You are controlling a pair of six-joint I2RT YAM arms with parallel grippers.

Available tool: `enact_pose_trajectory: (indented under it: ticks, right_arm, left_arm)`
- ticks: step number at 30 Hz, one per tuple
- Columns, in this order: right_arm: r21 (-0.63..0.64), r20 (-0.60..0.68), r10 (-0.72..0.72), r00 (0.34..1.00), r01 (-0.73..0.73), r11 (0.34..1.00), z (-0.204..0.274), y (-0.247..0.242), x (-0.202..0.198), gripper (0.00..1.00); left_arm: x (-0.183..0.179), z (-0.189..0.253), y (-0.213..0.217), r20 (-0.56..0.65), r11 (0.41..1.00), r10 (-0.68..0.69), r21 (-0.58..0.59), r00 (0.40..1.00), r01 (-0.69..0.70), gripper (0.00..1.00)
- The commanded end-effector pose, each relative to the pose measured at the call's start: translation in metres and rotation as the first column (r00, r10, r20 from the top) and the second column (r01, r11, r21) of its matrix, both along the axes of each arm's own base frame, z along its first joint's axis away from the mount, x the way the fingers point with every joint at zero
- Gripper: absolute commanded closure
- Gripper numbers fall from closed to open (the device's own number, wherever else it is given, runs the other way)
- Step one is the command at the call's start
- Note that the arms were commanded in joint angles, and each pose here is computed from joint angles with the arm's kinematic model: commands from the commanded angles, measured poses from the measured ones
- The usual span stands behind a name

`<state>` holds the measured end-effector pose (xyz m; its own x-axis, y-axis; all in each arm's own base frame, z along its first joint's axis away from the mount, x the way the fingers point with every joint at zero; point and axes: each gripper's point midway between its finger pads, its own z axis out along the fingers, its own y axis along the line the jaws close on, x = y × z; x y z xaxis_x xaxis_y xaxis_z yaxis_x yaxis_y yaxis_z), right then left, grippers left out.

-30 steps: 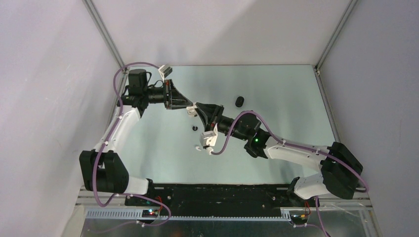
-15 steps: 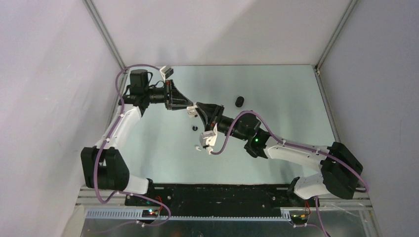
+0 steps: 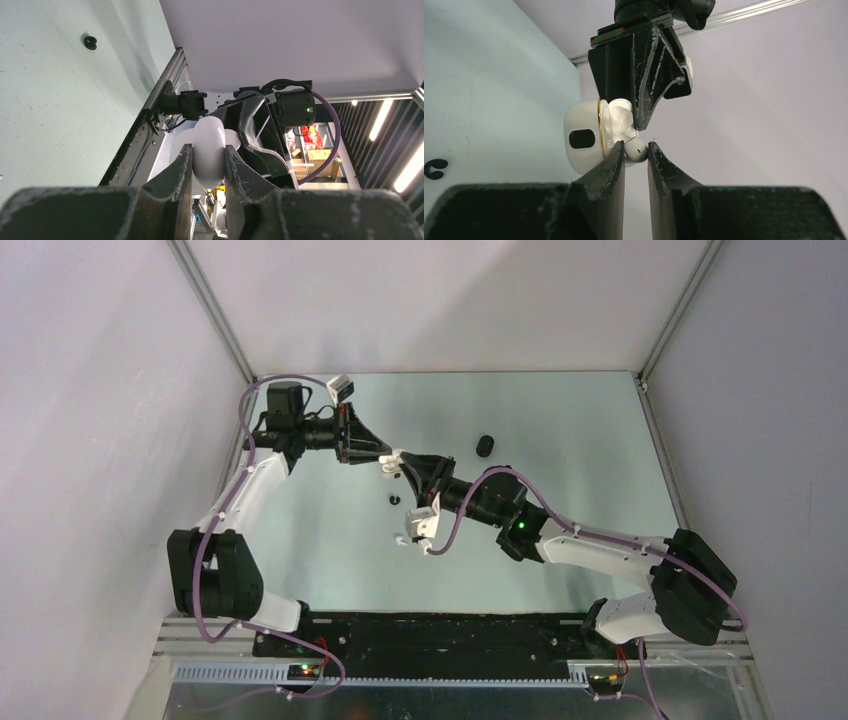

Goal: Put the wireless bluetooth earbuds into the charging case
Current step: Place the earbud in the charging case.

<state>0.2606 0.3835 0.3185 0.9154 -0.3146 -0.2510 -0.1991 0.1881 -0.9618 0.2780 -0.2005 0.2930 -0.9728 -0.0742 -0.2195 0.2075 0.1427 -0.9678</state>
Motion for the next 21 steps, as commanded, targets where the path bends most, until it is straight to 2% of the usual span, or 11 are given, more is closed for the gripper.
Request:
enact_pose_trajectory:
  ticks: [1, 13, 17, 21]
  right_arm:
    - [0.04, 0.01, -0.009, 1.0, 0.008, 0.999, 0.0168, -0.0086, -0.0042, 1.0]
    - [0.005, 0.006, 0.001, 1.0, -0.001, 1.0, 0.0092, -0.0057, -0.0077, 0.99]
    - [0.0, -0.005, 0.001, 1.0, -0.001, 1.0, 0.0073, -0.0059, -0.0084, 0.84]
    - [0.006, -0.008, 0.006, 1.0, -0.006, 1.0, 0.0084, -0.0051, -0.0093, 0.79]
  left_arm:
    - [-0.0019, 0.0201, -0.0006, 0.045, 0.999, -0.033, -0.029, 0.998, 0.034, 1.0]
    - [-0.0028, 0.022, -0.0005, 0.055, 0.999, -0.034, -0.03, 0.998, 0.036, 1.0]
    - [-0.004, 0.0218, -0.0007, 0.062, 0.999, -0.036, -0.03, 0.997, 0.038, 1.0]
    - [-0.0047, 0.0217, -0.0004, 0.068, 0.999, -0.034, -0.028, 0.997, 0.036, 1.0]
